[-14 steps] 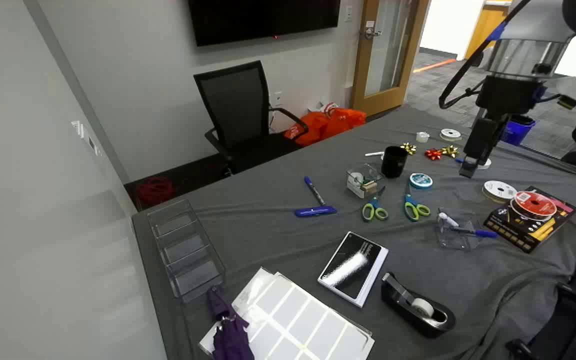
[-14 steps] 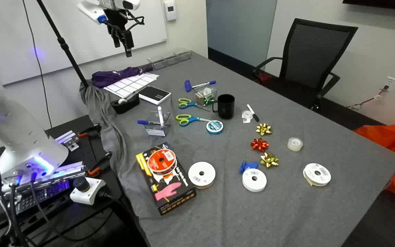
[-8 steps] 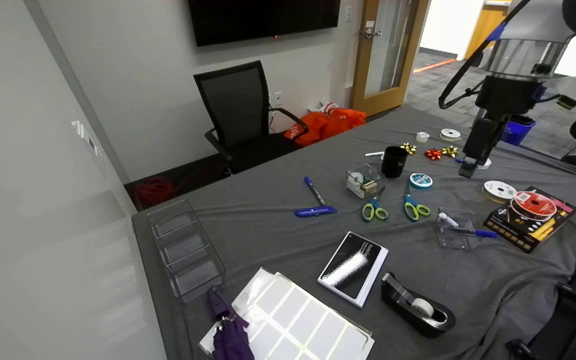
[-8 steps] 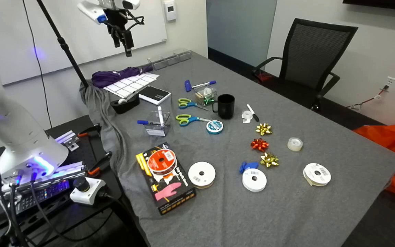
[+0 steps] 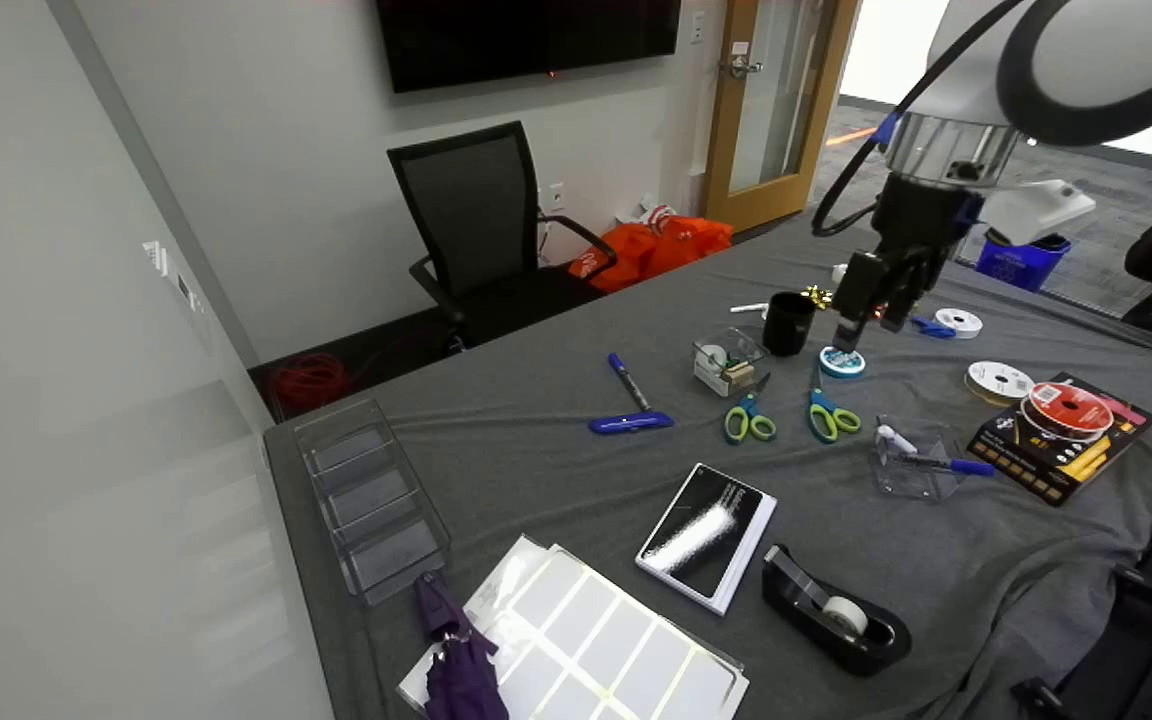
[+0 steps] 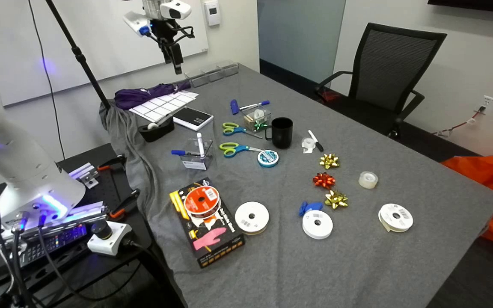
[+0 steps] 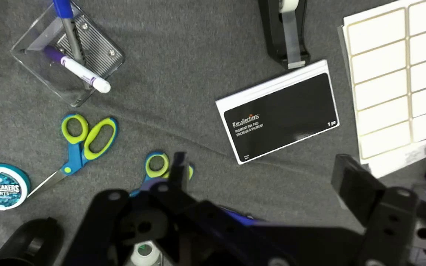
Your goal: Put the brown object on the table
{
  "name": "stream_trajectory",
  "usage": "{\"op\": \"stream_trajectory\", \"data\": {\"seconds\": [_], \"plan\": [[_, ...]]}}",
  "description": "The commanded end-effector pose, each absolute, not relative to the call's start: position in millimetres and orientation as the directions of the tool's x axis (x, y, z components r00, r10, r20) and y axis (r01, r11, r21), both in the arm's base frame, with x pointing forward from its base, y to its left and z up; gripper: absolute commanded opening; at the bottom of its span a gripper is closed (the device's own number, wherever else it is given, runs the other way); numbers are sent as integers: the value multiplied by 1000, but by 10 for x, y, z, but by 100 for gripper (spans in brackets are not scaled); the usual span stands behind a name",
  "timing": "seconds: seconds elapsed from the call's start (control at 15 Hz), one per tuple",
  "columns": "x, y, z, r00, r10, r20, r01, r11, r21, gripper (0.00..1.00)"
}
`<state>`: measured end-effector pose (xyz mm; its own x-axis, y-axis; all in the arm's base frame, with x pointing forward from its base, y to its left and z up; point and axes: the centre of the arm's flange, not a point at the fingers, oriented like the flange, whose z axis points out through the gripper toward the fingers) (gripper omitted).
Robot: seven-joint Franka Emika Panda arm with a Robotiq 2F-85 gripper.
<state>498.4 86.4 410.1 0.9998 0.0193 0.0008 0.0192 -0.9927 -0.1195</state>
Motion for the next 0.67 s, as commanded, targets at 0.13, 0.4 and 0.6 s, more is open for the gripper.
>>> {"op": "stream_trajectory", "data": {"seconds": [0.13,0.4,0.6], "plan": [[5776,890,3728,996,-58,-61,-61,-997,-47,100],[6293,879,3519,991,-116,-67,-121,-990,-76,100],[6554,810,3411,987,-150,-59,-155,-984,-83,100]]}}
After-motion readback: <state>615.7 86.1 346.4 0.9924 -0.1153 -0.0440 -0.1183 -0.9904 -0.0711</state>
